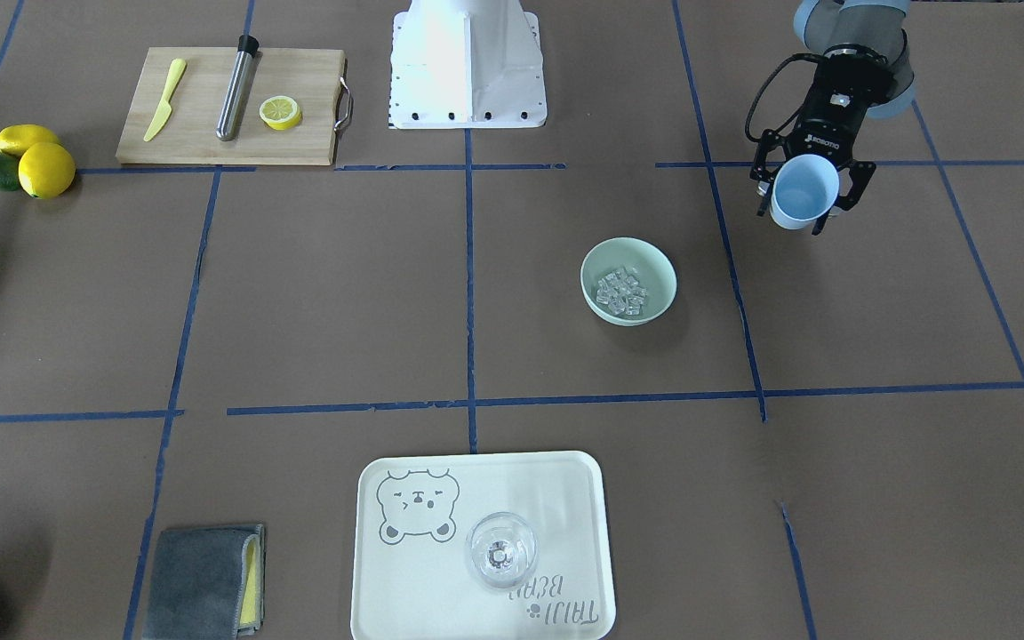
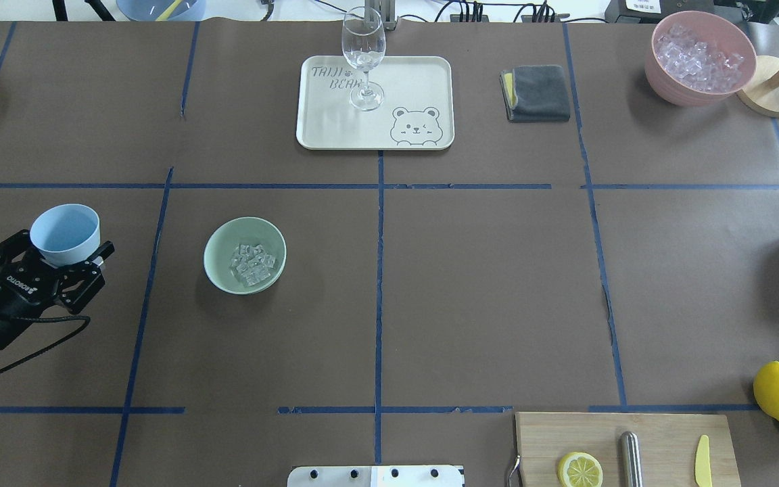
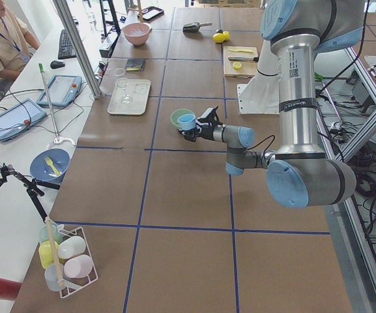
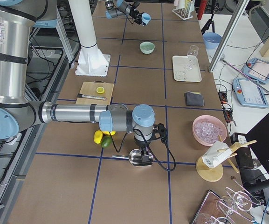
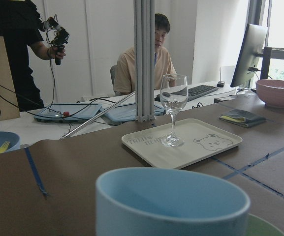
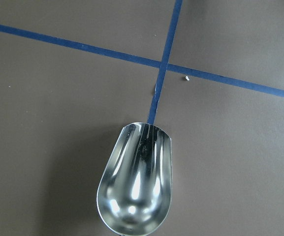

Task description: Pour ice into bowl

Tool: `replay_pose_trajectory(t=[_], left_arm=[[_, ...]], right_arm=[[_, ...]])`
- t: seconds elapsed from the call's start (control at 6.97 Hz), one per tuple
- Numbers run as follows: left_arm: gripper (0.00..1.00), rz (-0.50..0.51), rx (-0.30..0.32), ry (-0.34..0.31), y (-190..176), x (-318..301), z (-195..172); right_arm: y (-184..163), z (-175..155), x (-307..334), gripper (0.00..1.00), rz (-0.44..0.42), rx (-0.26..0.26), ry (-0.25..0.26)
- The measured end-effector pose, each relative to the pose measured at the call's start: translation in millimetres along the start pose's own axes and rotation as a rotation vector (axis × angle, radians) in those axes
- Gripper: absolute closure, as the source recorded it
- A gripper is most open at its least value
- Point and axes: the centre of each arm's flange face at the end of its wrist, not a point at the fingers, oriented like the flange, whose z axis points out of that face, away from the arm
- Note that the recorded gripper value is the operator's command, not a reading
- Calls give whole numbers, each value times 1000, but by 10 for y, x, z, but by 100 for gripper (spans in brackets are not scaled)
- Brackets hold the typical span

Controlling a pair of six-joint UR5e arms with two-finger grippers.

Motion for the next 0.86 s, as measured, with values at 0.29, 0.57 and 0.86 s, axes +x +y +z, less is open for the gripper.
replay_pose_trajectory(t=[0.29,0.57,0.86], left_arm=[[100,-213,-28,-95,325,-272,12],[100,-367,-45,-176,694,-597,-4],[100,-381,-24,-232,821,-786,-15]], right_arm=[[2,4,3,0,0,-1,0],[3,6,5,0,0,-1,0],[2,5,5,0,0,-1,0]])
